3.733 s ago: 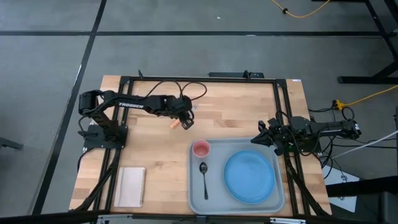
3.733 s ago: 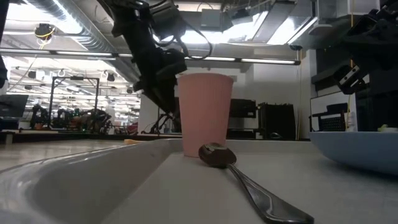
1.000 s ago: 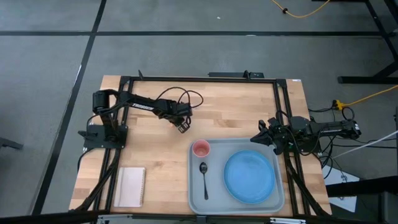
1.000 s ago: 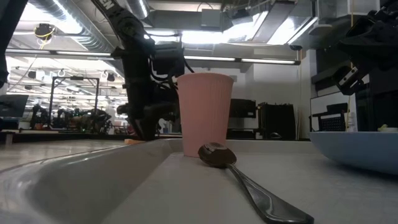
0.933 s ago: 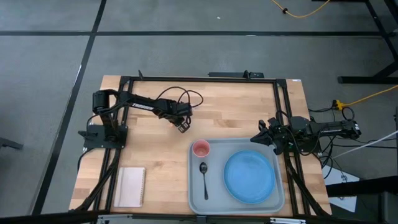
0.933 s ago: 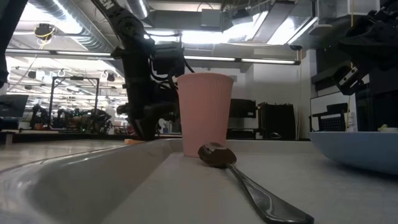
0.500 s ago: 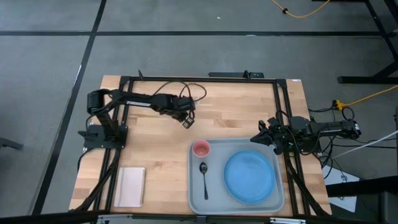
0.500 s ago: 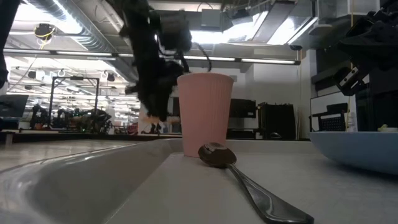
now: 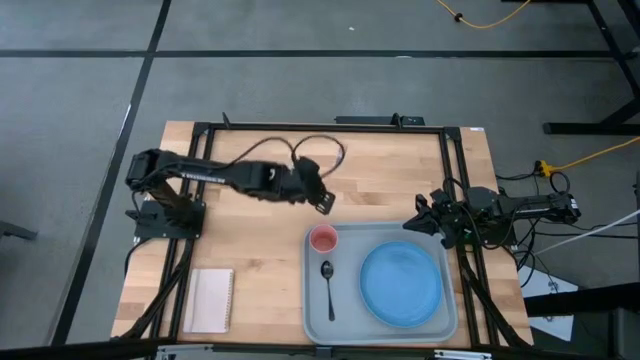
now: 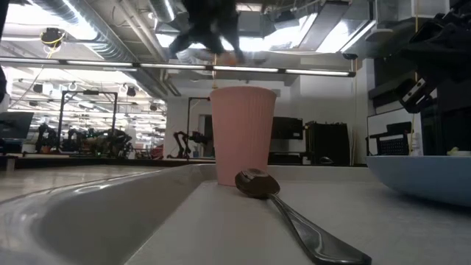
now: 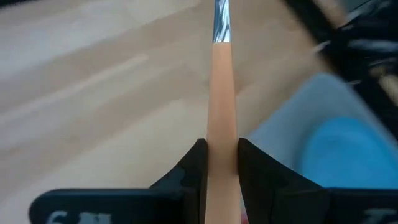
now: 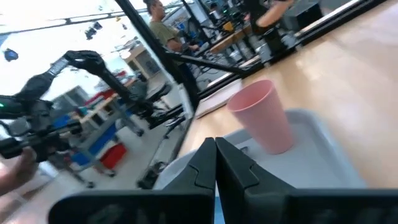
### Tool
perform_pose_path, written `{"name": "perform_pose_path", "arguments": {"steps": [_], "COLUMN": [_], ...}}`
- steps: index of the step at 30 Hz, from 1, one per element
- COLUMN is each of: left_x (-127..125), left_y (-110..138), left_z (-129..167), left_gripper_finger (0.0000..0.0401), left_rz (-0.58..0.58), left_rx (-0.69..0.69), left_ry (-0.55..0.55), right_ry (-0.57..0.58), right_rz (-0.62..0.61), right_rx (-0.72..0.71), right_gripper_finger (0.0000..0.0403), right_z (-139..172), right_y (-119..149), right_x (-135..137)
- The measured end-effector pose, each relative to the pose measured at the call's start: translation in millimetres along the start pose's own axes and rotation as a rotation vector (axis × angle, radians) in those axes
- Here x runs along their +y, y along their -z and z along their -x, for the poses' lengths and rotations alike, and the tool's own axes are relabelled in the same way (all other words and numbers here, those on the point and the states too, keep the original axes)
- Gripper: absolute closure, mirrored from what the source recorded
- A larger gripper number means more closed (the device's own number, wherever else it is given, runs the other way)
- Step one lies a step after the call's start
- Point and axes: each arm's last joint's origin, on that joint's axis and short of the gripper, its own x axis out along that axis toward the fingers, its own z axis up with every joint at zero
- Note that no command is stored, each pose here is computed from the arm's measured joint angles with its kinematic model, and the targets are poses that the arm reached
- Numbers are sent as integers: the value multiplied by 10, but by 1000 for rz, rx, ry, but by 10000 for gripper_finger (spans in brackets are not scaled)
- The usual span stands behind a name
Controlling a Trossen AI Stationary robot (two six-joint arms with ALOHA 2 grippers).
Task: Pick and place plate/cup/fork/spoon on tray
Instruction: Put the orange fork on the gray tray between the black spoon and blue plate
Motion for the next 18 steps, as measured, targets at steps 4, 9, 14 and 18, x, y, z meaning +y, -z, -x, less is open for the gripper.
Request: {"name": "perform_pose_path", "arguments": {"steps": [4,9,14,18], "left_x": [-260,-544,-863,-1066], "left_y": [260,723,1207,1549], "left_z": [214,368,373,294], "left_gripper_finger": [343,343,343,343], "left_rz": [103,222,289,328], "left_rx": [-35,-50,-86,-121], "left_ry": [61,139,276,376], "right_ry": [-67,-191,-286,-333], "right_rz": [-66,-62,-61,-57], "right_rx": [35,111,175,206], "right_gripper_finger": [397,397,397,397], "right_z": [1,8,17,23], "right_y": [3,15,30,36], "right_x": [25,66,95,109]}}
